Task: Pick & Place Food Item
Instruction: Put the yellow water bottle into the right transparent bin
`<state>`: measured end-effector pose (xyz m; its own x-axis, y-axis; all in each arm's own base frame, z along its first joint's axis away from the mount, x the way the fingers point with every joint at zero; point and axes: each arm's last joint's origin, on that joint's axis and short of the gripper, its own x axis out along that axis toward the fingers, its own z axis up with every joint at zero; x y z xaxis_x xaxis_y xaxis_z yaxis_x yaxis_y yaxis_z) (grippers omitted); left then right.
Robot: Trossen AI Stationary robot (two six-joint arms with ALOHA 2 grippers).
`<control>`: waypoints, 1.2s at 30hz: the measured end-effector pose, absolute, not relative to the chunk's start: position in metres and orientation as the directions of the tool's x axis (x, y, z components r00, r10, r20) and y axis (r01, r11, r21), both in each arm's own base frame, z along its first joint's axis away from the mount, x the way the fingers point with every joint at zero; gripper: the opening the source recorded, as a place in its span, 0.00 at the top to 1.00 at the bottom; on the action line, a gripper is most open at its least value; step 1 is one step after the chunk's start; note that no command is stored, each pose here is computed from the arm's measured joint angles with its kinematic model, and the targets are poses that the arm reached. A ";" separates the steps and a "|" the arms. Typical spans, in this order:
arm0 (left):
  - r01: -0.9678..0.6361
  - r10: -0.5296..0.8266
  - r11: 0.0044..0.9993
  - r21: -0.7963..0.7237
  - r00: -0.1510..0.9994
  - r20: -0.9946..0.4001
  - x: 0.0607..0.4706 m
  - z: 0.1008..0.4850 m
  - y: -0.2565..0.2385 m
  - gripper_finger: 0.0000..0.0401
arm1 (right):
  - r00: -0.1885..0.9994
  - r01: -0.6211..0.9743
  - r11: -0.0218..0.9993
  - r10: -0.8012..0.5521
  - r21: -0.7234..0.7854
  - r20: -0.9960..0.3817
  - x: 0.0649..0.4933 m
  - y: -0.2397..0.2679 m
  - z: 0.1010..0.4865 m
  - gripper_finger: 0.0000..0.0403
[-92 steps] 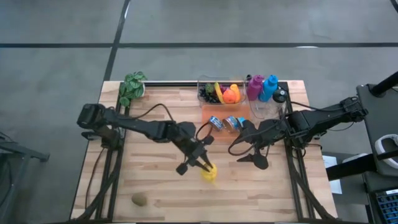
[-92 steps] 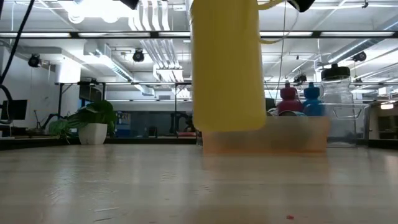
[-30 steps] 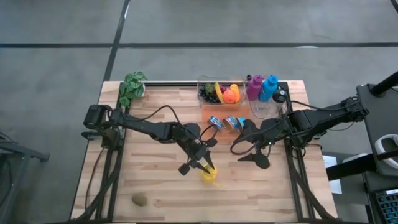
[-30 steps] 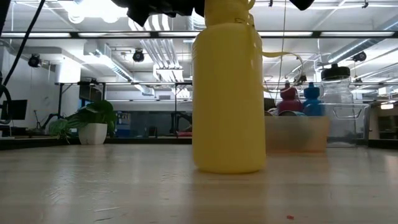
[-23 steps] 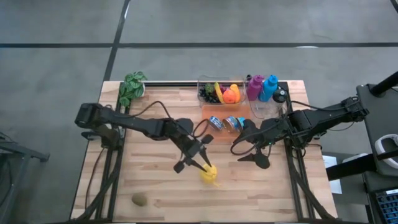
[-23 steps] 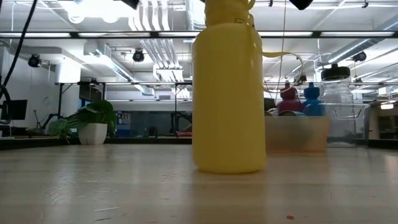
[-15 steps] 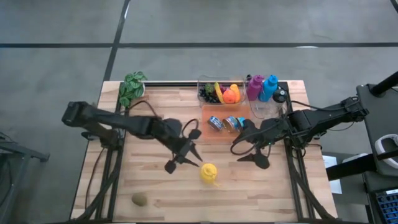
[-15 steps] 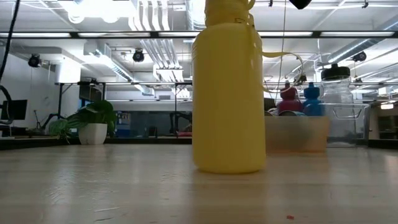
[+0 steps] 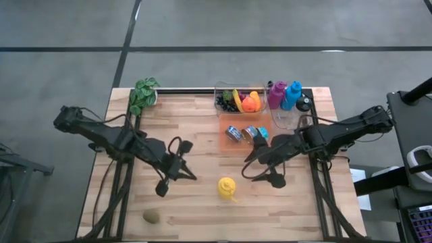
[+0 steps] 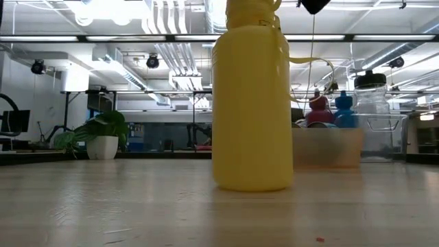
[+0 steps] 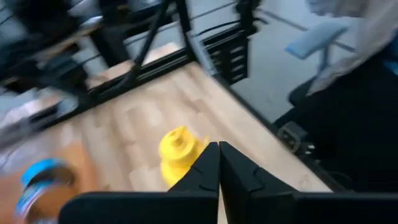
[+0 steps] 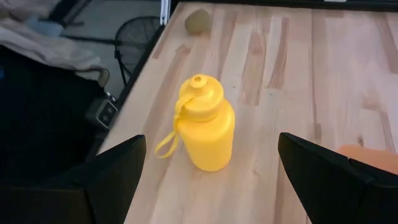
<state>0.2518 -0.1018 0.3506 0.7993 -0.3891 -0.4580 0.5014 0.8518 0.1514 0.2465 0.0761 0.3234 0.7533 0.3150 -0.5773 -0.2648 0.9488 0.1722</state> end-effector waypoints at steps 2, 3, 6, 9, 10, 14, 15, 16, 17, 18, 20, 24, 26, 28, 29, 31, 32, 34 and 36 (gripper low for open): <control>0.456 -0.348 0.879 0.141 0.814 -0.465 0.249 0.352 -0.101 0.99 | 0.743 -0.276 0.949 0.312 0.154 -0.592 0.252 0.078 0.318 0.10; 0.444 -0.337 0.886 0.137 0.817 -0.469 0.247 0.352 -0.101 0.99 | 0.739 -0.289 0.948 0.311 0.137 -0.597 0.255 0.079 0.316 0.10; 0.439 -0.331 0.889 0.132 0.814 -0.478 0.246 0.351 -0.102 0.99 | 0.735 -0.326 0.942 0.307 0.083 -0.604 0.265 0.082 0.307 0.10; 0.439 -0.330 0.889 0.132 0.813 -0.480 0.246 0.351 -0.101 0.99 | 0.764 -0.363 0.931 0.316 0.030 -0.562 0.280 0.086 0.302 0.10; 0.436 -0.326 0.890 0.134 0.814 -0.481 0.246 0.351 -0.101 0.99 | 0.773 -0.377 0.926 0.319 0.007 -0.549 0.284 0.087 0.301 0.10; 0.431 -0.319 0.892 0.137 0.815 -0.484 0.246 0.351 -0.101 0.99 | 0.806 -0.401 0.915 0.329 -0.044 -0.492 0.298 0.092 0.297 0.10; 0.431 -0.319 0.892 0.137 0.814 -0.487 0.245 0.351 -0.101 0.99 | 0.811 -0.406 0.912 0.332 -0.054 -0.481 0.300 0.092 0.297 0.12; 0.432 -0.318 0.891 0.137 0.811 -0.492 0.245 0.350 -0.101 0.99 | 0.813 -0.408 0.911 0.334 -0.058 -0.476 0.302 0.093 0.296 0.13; 0.433 -0.316 0.891 0.138 0.808 -0.497 0.245 0.350 -0.100 0.99 | 0.815 -0.409 0.910 0.336 -0.058 -0.473 0.303 0.093 0.295 0.15; 0.434 -0.315 0.890 0.139 0.806 -0.501 0.244 0.350 -0.100 0.99 | 0.815 -0.411 0.910 0.339 -0.057 -0.469 0.305 0.094 0.294 0.18; 0.435 -0.310 0.889 0.144 0.803 -0.509 0.243 0.349 -0.100 0.99 | 0.803 -0.430 0.902 0.359 -0.044 -0.475 0.307 0.095 0.291 0.23; 0.436 -0.310 0.888 0.146 0.802 -0.511 0.243 0.349 -0.100 0.99 | 0.806 -0.437 0.899 0.382 -0.018 -0.453 0.316 0.098 0.285 0.33; 0.441 -0.310 0.884 0.156 0.802 -0.511 0.243 0.349 -0.100 0.99 | 0.801 -0.434 0.901 0.382 -0.009 -0.462 0.321 0.100 0.279 0.37; 0.446 -0.309 0.879 0.166 0.801 -0.512 0.243 0.349 -0.100 0.99 | 0.790 -0.439 0.898 0.385 -0.003 -0.478 0.325 0.101 0.271 0.40; 0.446 -0.310 0.879 0.167 0.801 -0.512 0.243 0.349 -0.100 0.99 | 0.781 -0.448 0.894 0.394 0.005 -0.485 0.326 0.102 0.268 0.41; 0.446 -0.310 0.879 0.167 0.801 -0.512 0.243 0.349 -0.100 0.99 | 0.769 -0.472 0.881 0.424 0.022 -0.479 0.329 0.104 0.268 0.43; 0.446 -0.310 0.879 0.167 0.801 -0.512 0.243 0.349 -0.100 0.99 | 0.765 -0.481 0.876 0.435 0.027 -0.475 0.331 0.105 0.269 0.44; 0.446 -0.310 0.879 0.166 0.801 -0.512 0.243 0.349 -0.100 0.99 | 0.758 -0.490 0.871 0.445 0.034 -0.477 0.332 0.106 0.268 0.45; 0.446 -0.310 0.879 0.166 0.801 -0.512 0.243 0.349 -0.100 0.99 | 0.754 -0.490 0.871 0.443 0.034 -0.485 0.333 0.106 0.265 0.47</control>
<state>0.2430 -0.0996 0.3487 0.8013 -0.3097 -0.5119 0.4461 0.8794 0.1663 0.3327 0.1058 0.2654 0.7541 0.4430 -0.4849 -0.4897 0.8712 0.0344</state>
